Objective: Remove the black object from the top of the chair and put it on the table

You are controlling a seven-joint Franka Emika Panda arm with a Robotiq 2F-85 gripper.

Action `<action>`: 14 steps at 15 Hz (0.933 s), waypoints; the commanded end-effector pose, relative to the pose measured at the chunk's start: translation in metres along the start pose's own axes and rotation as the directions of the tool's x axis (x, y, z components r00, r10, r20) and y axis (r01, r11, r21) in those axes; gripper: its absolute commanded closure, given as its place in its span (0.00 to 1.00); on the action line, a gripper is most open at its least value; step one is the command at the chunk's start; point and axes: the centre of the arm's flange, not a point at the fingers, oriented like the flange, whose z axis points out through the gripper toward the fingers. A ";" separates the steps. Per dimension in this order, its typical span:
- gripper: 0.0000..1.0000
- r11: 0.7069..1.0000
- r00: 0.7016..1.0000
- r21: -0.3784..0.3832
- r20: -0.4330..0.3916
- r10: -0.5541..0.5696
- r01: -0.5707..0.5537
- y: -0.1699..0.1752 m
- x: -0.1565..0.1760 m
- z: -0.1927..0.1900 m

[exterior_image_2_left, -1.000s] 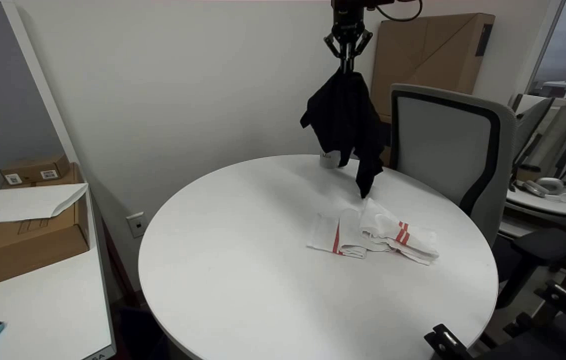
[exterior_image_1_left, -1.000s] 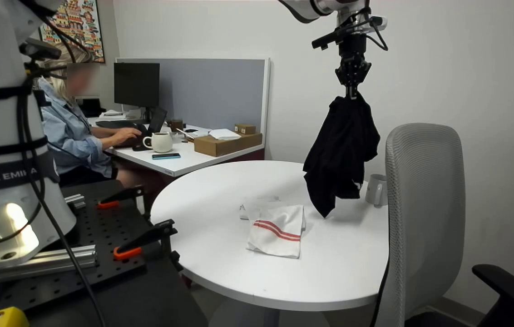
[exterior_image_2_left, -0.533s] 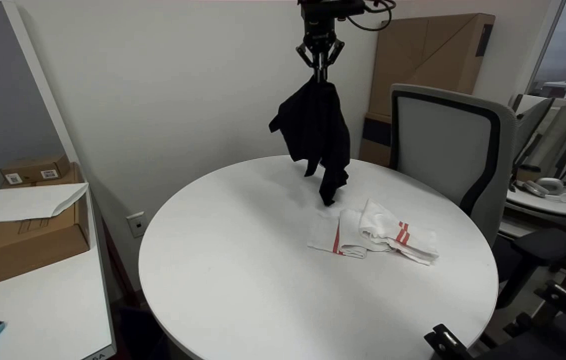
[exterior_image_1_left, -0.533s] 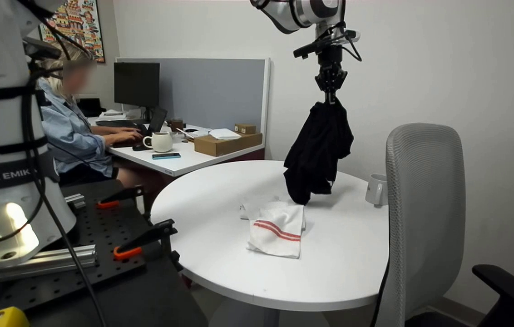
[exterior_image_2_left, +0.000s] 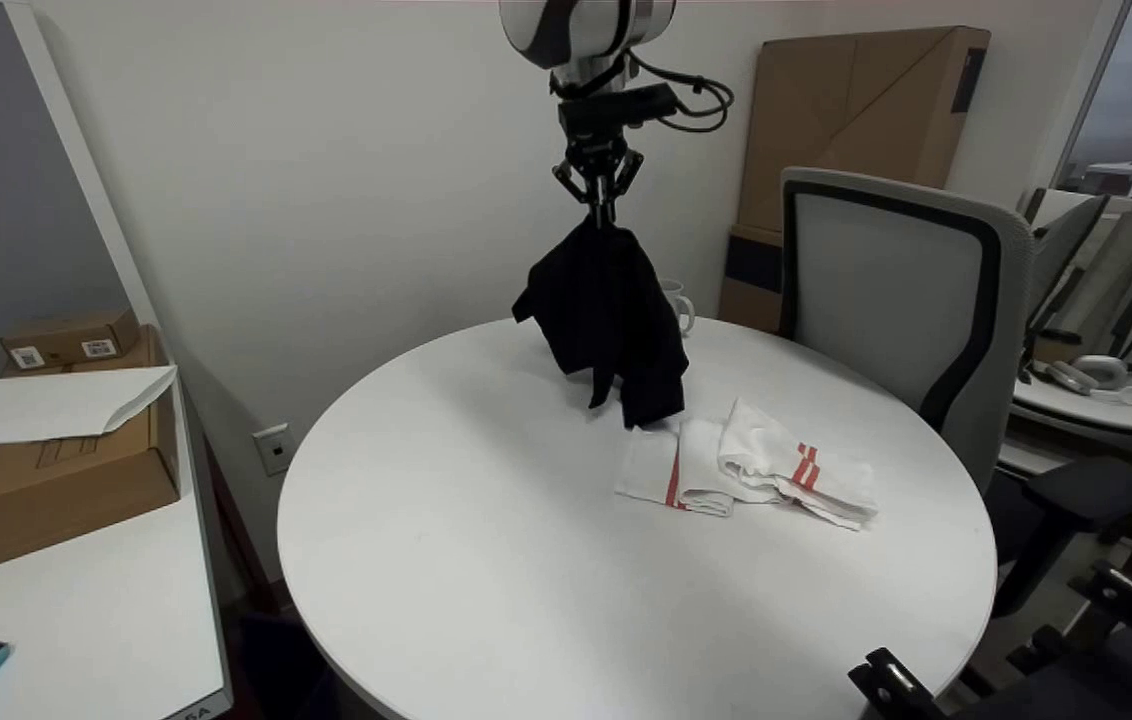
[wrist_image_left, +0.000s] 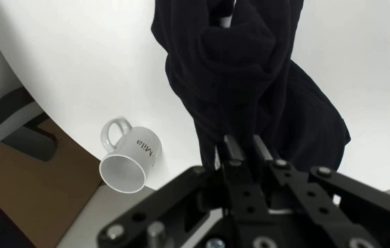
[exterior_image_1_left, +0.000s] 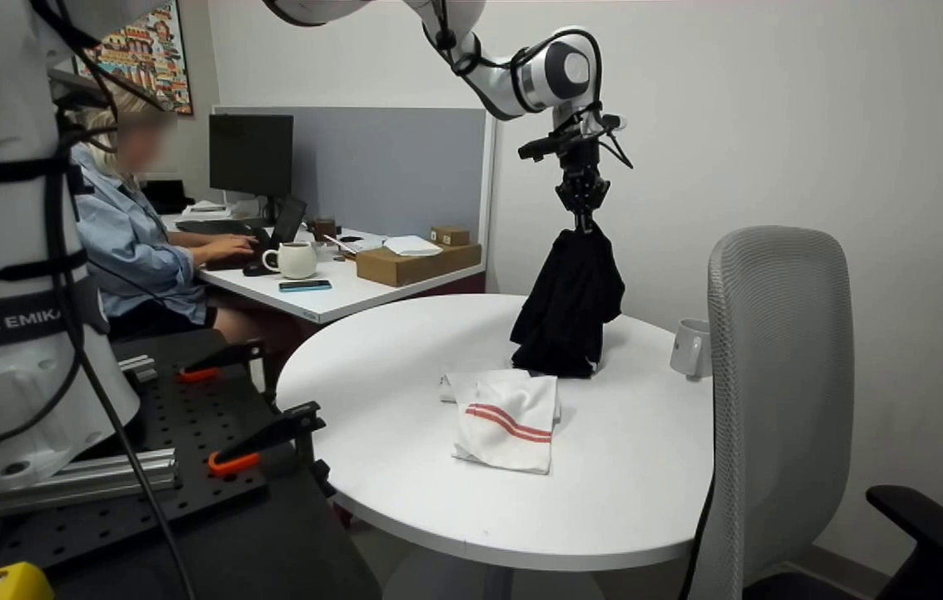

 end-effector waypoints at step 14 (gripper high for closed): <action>0.97 0.932 0.924 -0.051 -0.126 -0.361 0.358 -0.088 -0.085 0.069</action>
